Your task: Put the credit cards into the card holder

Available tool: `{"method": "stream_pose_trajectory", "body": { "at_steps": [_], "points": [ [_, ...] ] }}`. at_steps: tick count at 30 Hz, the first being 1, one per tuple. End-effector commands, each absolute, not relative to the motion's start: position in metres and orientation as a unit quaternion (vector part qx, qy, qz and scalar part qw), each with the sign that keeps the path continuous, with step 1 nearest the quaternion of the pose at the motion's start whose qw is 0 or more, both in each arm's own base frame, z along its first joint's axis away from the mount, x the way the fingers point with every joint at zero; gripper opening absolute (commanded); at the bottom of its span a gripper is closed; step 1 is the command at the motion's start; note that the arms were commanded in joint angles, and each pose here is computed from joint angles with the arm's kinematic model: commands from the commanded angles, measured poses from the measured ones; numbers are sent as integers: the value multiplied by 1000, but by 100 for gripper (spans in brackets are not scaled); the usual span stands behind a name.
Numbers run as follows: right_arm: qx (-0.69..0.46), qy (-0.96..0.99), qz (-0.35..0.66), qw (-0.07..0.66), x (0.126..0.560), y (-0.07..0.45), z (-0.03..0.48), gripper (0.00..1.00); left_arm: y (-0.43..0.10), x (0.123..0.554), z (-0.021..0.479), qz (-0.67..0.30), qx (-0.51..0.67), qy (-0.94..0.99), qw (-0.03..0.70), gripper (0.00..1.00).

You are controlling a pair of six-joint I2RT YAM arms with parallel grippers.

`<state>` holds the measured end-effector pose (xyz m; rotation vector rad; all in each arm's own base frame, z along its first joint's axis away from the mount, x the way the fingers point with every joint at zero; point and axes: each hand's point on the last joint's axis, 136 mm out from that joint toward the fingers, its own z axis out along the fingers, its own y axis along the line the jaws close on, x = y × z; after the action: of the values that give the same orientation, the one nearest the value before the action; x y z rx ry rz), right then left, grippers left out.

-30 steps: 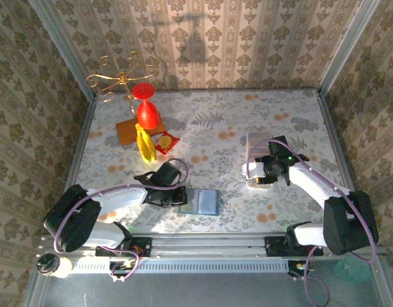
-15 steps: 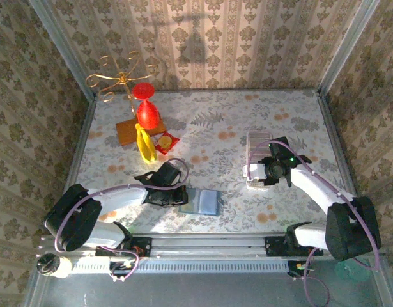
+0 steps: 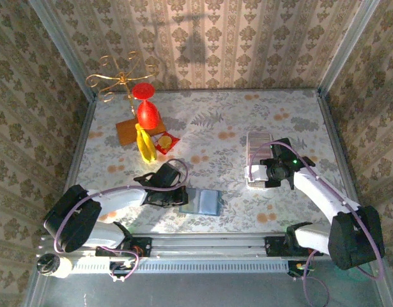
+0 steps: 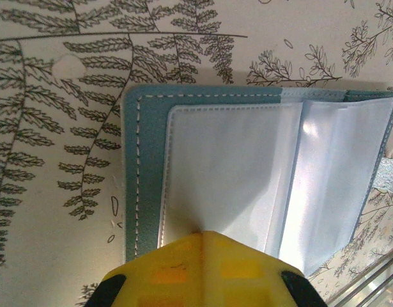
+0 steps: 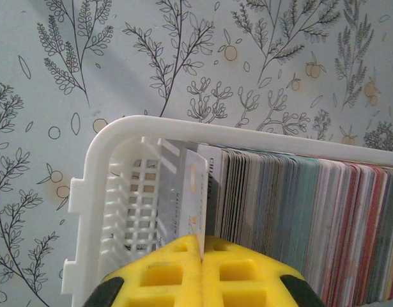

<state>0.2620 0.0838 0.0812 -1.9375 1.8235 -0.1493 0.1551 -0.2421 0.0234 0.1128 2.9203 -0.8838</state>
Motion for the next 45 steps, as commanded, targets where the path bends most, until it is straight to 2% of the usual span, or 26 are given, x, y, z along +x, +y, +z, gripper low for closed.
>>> {"method": "stream_pose_trajectory", "body": {
  "at_steps": [1,7,12,19,24,28,34,38,45],
  "points": [
    [-693,665,-97,261,278,78,103,4,-231,143,13,-268,25,963,27,0],
    [-669,689,-48,276,262,89,121,0,-229,142,15,-271,16,962,32,0],
    [-587,742,14,324,252,103,151,0,-231,141,22,-284,8,958,36,3],
    [-442,814,72,369,243,117,183,0,-230,148,48,-295,5,954,61,19],
    [-280,889,120,342,244,130,201,0,-223,149,64,-300,5,950,83,30],
    [-188,911,206,303,226,167,201,0,-210,144,68,-283,16,954,93,34],
    [-44,907,288,304,217,207,194,0,-186,131,63,-247,35,964,95,42],
    [26,891,336,304,211,231,175,0,-189,126,57,-256,44,962,82,42],
    [49,891,334,304,197,263,139,0,-196,130,60,-252,67,962,78,37]
  ]
}}
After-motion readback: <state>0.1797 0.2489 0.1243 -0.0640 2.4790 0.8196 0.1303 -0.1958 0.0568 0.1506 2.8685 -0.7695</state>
